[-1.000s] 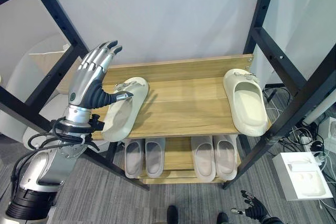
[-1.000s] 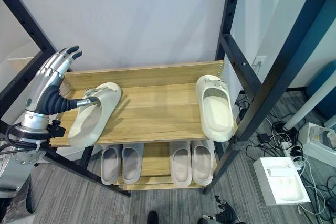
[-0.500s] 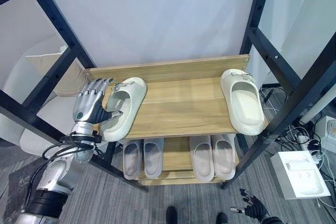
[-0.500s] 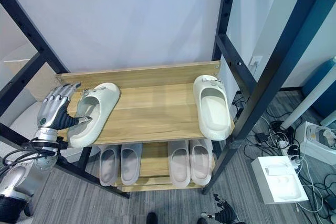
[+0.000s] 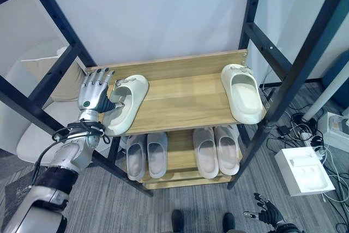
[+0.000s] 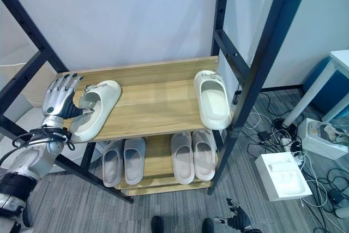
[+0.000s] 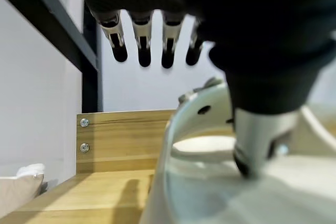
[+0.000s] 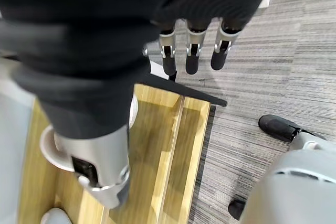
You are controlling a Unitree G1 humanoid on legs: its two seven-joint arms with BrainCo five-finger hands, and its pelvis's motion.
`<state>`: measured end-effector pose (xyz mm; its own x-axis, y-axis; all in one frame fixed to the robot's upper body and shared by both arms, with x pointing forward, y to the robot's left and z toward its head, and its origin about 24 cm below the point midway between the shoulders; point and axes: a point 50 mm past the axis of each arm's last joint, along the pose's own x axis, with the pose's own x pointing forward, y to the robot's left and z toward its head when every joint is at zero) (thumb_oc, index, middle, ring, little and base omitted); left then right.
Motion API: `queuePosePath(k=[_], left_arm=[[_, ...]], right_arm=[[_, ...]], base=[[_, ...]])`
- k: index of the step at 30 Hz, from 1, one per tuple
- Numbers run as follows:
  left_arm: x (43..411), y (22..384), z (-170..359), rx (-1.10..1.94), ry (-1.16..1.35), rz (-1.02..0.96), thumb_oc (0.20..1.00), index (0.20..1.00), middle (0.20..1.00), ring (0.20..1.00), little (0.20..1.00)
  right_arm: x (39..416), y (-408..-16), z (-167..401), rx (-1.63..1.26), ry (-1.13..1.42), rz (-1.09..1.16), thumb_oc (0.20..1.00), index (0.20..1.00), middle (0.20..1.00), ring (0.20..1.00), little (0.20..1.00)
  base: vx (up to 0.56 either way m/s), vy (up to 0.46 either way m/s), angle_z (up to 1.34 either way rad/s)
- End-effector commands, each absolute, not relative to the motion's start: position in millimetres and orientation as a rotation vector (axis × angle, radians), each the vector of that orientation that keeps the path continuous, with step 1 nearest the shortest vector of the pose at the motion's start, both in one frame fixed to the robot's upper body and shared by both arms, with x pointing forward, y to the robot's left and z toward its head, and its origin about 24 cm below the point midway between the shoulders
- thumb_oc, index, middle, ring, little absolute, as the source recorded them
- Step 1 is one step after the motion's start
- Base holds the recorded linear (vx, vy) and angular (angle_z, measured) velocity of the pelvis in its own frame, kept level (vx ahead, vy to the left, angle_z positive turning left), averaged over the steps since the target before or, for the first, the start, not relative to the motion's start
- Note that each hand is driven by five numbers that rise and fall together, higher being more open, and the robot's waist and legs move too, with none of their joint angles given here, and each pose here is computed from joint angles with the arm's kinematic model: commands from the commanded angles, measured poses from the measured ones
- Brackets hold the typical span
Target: Arrange the slippers neatly on the shoe rack.
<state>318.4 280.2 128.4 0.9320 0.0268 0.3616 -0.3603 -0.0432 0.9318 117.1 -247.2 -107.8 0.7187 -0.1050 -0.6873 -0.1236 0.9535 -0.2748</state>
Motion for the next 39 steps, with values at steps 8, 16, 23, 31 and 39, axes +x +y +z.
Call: queuePosePath(k=[8,16,23,31,39], left_arm=[[344,270,202,1.463,-0.449,0.551,1.0,1.0,1.0,1.0,1.0],[334,264,211,1.394,-0.53,0.617,1.0,1.0,1.0,1.0,1.0],[334,272,224,1.412,-0.534,0.671,1.0,1.0,1.0,1.0,1.0],[332,300,234,1.539,-0.445,0.715,1.0,1.0,1.0,1.0,1.0],[313,304,239,1.515,-0.521,0.752,1.0,1.0,1.0,1.0,1.0]], right_arm=[[145,-240,-89,-0.271,0.631,0.028,1.0,1.0,1.0,1.0,1.0],[145,-238,-88,-0.258,0.627,0.029,1.0,1.0,1.0,1.0,1.0],[146,-237,-87,-0.248,0.623,0.033,1.0,1.0,1.0,1.0,1.0],[141,-247,-87,-0.249,0.639,0.009,1.0,1.0,1.0,1.0,1.0],[136,-242,-91,-0.222,0.656,0.014,1.0,1.0,1.0,1.0,1.0]], base=[[0.03,-0.016,-0.17],[0.01,-0.009,0.01],[0.0,-0.002,-0.01],[0.01,0.001,-0.01],[0.01,-0.002,-0.01]])
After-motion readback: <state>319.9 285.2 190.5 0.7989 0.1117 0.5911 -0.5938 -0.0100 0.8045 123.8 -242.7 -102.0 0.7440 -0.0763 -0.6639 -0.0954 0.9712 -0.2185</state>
